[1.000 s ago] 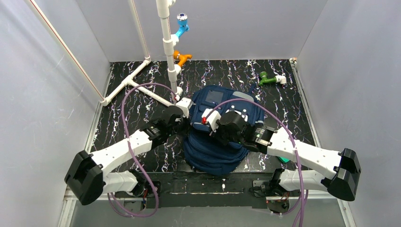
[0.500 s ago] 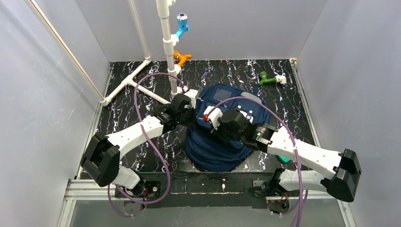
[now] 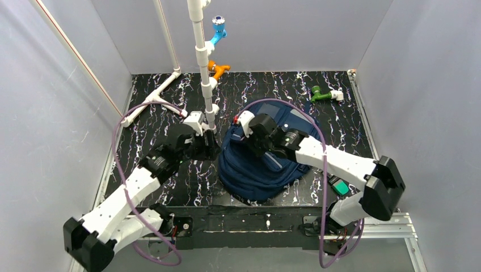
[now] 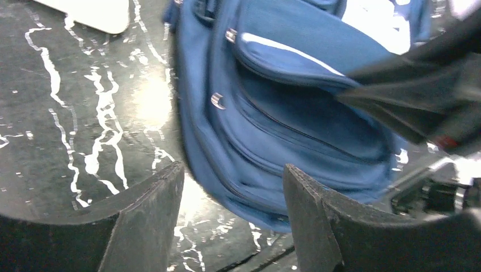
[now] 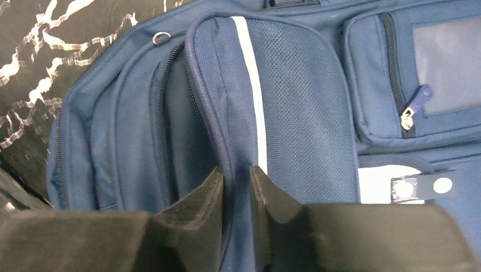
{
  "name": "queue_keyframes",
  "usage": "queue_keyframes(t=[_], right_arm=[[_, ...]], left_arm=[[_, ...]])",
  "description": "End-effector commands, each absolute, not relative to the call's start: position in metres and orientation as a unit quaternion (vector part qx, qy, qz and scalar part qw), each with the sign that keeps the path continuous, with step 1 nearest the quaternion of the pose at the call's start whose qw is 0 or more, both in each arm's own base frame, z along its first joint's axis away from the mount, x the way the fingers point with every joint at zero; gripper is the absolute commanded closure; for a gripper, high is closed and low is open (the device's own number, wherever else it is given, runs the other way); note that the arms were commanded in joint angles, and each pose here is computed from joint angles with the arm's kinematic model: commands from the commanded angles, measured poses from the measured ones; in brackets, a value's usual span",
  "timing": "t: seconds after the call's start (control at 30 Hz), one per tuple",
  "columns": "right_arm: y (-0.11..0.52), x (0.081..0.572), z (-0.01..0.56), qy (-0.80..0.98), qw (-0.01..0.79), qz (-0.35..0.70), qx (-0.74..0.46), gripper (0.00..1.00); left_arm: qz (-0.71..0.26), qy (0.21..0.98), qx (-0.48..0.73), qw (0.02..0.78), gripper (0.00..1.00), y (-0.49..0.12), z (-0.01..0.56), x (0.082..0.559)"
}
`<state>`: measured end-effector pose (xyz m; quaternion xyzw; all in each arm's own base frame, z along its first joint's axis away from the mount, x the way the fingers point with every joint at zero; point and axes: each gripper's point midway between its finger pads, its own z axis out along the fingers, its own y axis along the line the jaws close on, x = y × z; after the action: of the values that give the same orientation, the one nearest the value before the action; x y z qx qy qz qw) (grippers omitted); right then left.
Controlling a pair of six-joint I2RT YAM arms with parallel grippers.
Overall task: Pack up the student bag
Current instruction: Unzip the student bag at the center of the board, then pick up the stationery from the corner of the board.
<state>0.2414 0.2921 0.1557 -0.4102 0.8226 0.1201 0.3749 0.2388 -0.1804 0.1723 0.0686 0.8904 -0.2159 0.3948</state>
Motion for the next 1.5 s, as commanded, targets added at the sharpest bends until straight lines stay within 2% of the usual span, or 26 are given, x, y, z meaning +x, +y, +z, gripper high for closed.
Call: queue_keyframes(t=[0.0,0.13,0.23,0.27,0.4,0.5,0.63,0.9,1.07,1.13,1.27,1.47], right_arm=[[0.294,0.271,0.180,0.832,0.404,0.088,-0.370,0.59],[0.267,0.268,0.187,0.848,0.405,0.077,-0.332,0.24],[0.243,0.272,0.210,0.851,0.437,0.073,-0.283,0.04],[0.232,0.275,0.217,0.852,0.447,0.069,-0.263,0.02],[0.160,0.302,0.230,0.873,0.476,-0.003,-0.105,0.02],[0.100,0.309,0.217,0.885,0.462,-0.050,0.028,0.02],[0.063,0.304,0.193,0.901,0.418,-0.025,0.117,0.02],[-0.021,0.278,0.119,0.908,0.300,-0.063,0.287,0.02],[-0.038,0.266,0.096,0.907,0.260,-0.088,0.319,0.02],[-0.040,0.263,0.084,0.910,0.243,-0.086,0.325,0.02],[-0.053,0.258,0.066,0.911,0.218,-0.109,0.333,0.02],[-0.053,0.254,0.043,0.915,0.203,-0.093,0.337,0.01]], left_arm=[[-0.291,0.886,0.053,0.358,0.35,-0.187,0.177,0.201],[-0.373,0.851,0.026,0.369,0.28,-0.200,0.191,0.189],[-0.413,0.834,0.019,0.364,0.25,-0.210,0.197,0.186],[-0.419,0.834,0.020,0.360,0.24,-0.212,0.198,0.185],[-0.433,0.834,0.035,0.340,0.23,-0.219,0.202,0.178],[-0.443,0.829,0.042,0.338,0.22,-0.220,0.208,0.174],[-0.462,0.819,0.045,0.337,0.22,-0.221,0.219,0.166],[-0.488,0.798,0.044,0.351,0.20,-0.216,0.231,0.152],[-0.485,0.792,0.055,0.368,0.18,-0.209,0.244,0.146],[-0.485,0.789,0.057,0.374,0.12,-0.208,0.248,0.146],[-0.488,0.786,0.063,0.374,0.09,-0.208,0.255,0.143],[-0.484,0.785,0.078,0.378,0.08,-0.208,0.257,0.142]])
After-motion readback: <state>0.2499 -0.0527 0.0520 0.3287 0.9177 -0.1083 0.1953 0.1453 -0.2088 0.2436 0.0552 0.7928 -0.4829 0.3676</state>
